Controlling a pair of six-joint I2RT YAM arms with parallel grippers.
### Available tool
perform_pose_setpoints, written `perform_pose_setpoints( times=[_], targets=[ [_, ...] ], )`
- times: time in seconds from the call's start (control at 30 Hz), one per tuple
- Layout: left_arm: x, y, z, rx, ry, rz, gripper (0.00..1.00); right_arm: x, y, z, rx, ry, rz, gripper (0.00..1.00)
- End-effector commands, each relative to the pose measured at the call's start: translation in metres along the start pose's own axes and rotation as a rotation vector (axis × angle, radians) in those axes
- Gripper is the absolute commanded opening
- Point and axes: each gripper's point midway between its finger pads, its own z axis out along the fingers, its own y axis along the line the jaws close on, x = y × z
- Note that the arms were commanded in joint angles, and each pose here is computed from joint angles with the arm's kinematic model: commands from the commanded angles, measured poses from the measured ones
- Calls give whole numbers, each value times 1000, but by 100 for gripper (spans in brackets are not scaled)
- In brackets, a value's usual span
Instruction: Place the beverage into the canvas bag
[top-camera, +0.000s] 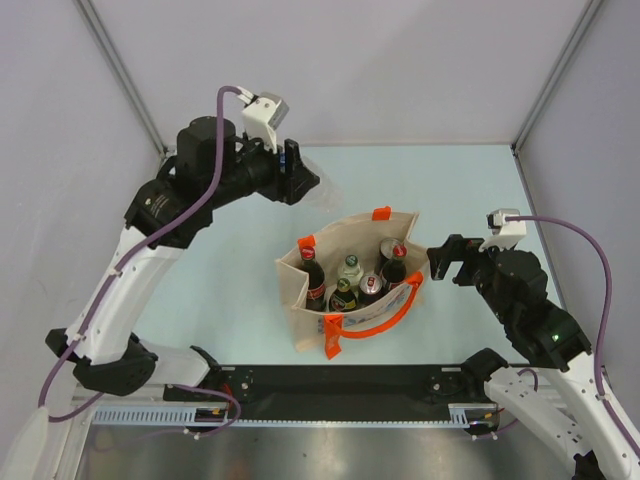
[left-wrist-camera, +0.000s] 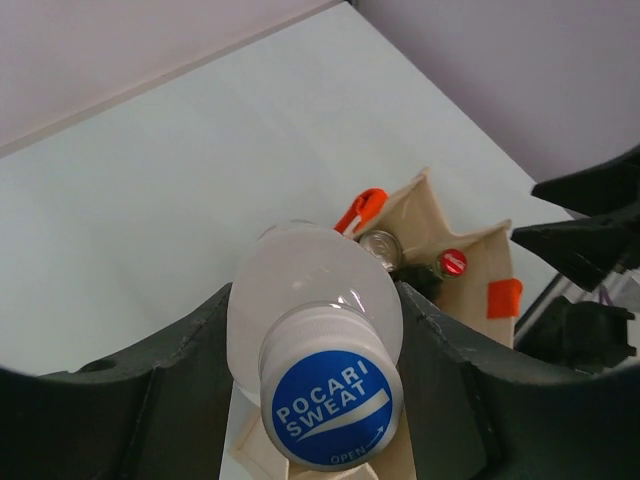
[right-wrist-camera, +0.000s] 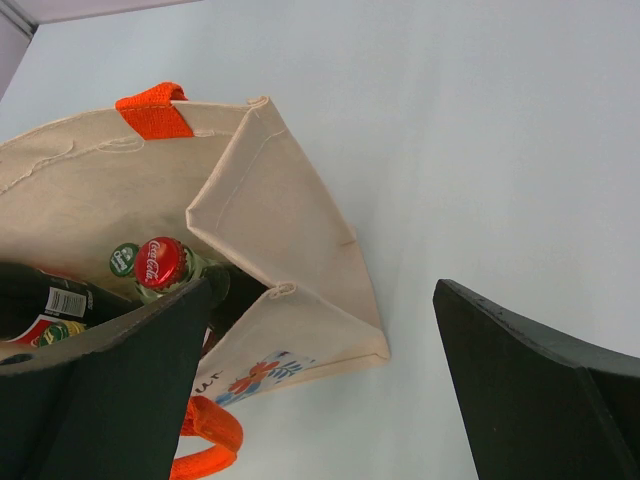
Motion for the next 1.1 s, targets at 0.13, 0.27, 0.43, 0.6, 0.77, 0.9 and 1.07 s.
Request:
perform_pose_setpoints(
  times=[0.13, 0.27, 0.43, 0.6, 0.77, 0.9, 1.07],
  targets=[
    [-60, -68, -66, 321, -261, 39, 0, -10, 2, -2, -2, -31, 27, 100],
    [-47, -80, -67, 368, -227, 69, 0, -11, 3, -3, -5, -33, 27, 100],
    [-27, -91, -56, 388, -149, 76, 0, -14, 1, -5, 2, -37, 18, 100],
    [0, -104, -54, 384, -57, 105, 0, -15, 0, -6, 8, -39, 13, 100],
    [24, -109, -53, 377, 23, 129, 0, -12, 1, -3, 5, -34, 18, 100],
    [44, -112, -54, 391, 85, 134, 0, -11, 2, -1, 3, -27, 21, 100],
    [74, -116, -47, 417, 173, 141, 0, -10, 4, 1, -4, -23, 21, 100]
  ],
)
